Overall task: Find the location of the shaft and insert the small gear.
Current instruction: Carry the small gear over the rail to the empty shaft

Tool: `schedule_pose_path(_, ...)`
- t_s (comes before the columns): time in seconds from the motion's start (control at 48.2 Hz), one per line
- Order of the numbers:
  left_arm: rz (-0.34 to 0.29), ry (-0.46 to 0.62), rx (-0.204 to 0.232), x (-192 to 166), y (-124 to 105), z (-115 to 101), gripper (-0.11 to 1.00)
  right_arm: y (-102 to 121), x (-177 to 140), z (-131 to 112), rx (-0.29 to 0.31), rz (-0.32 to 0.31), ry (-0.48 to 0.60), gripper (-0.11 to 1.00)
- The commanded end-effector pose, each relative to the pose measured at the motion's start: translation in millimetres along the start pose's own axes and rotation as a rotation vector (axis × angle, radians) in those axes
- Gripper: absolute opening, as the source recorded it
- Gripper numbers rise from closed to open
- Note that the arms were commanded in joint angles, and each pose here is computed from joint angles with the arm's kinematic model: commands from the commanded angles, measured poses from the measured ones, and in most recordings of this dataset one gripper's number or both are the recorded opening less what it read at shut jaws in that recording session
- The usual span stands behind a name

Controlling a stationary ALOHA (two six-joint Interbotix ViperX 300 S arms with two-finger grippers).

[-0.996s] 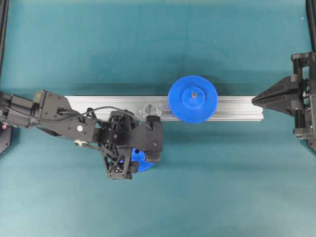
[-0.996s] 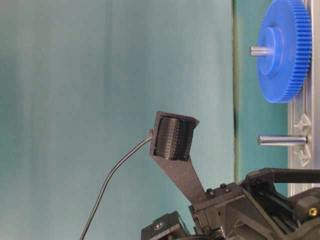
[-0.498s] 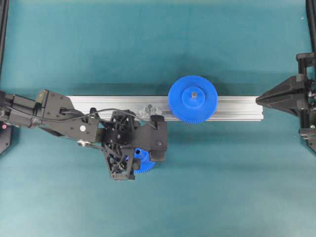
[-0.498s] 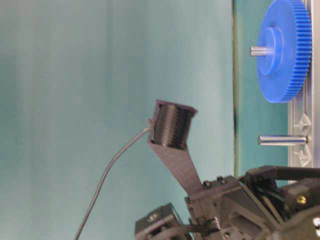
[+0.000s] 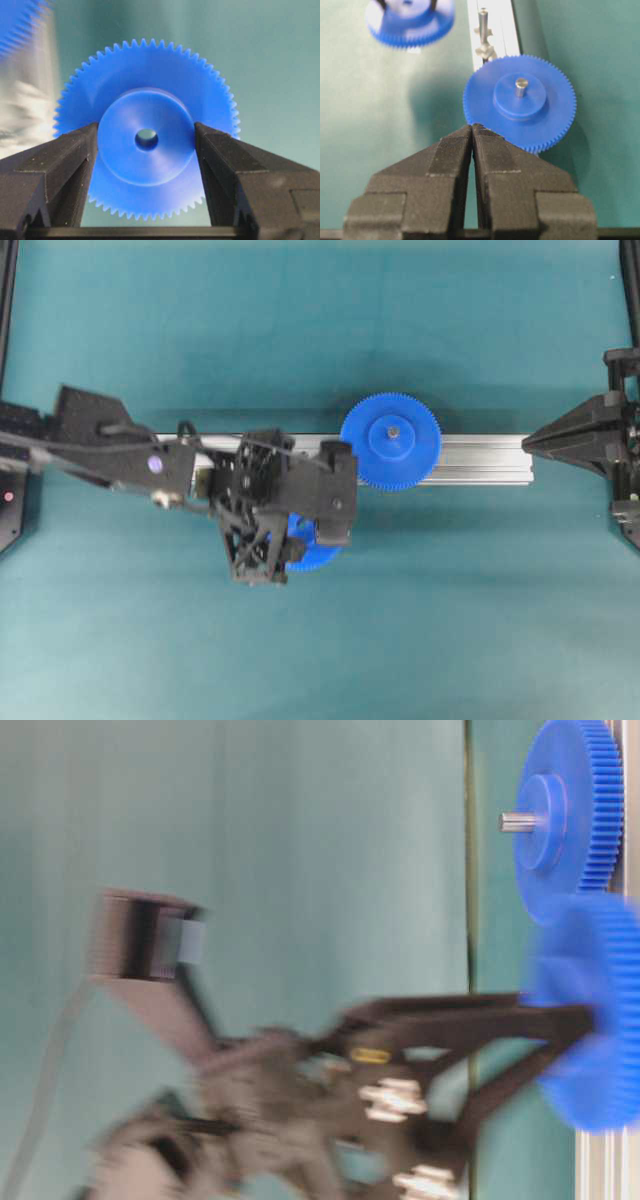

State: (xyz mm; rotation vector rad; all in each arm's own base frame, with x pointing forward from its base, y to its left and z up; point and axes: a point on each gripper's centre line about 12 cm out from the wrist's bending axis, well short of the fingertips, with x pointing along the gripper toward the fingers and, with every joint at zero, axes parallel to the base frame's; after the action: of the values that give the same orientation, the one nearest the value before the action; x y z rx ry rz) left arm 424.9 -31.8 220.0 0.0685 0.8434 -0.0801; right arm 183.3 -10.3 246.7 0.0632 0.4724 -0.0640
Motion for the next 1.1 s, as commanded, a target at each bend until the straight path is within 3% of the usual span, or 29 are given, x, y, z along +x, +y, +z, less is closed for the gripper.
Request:
schedule_pose_path(0.0,0.022,-0.065,0.019,-27.7,11.8,25.5,0.64,0.9,-1.7,4.6,0.001,0.005,-0.021,0.11)
schedule_pose_path(0.228,0.064,-0.049,0.056,-31.4,37.3,30.5,0.64,2.0,-6.8,3.6,0.002,0.011,-0.042,0.11)
schedule_pose_path(0.415,0.092,-0.028,0.044,-26.0,55.7,24.9,0.64,2.9,-8.4,-0.2,0.026,0.018,-0.045,0.11)
schedule_pose_path(0.809,0.083,0.088,0.052,13.4,61.4,-2.3,0.64,3.3,-8.4,-2.8,0.036,0.021,-0.042,0.11)
schedule_pose_path(1.079,0.078,0.146,0.045,12.5,62.9,-10.5,0.64,3.3,-10.1,-2.2,0.036,0.021,-0.048,0.11)
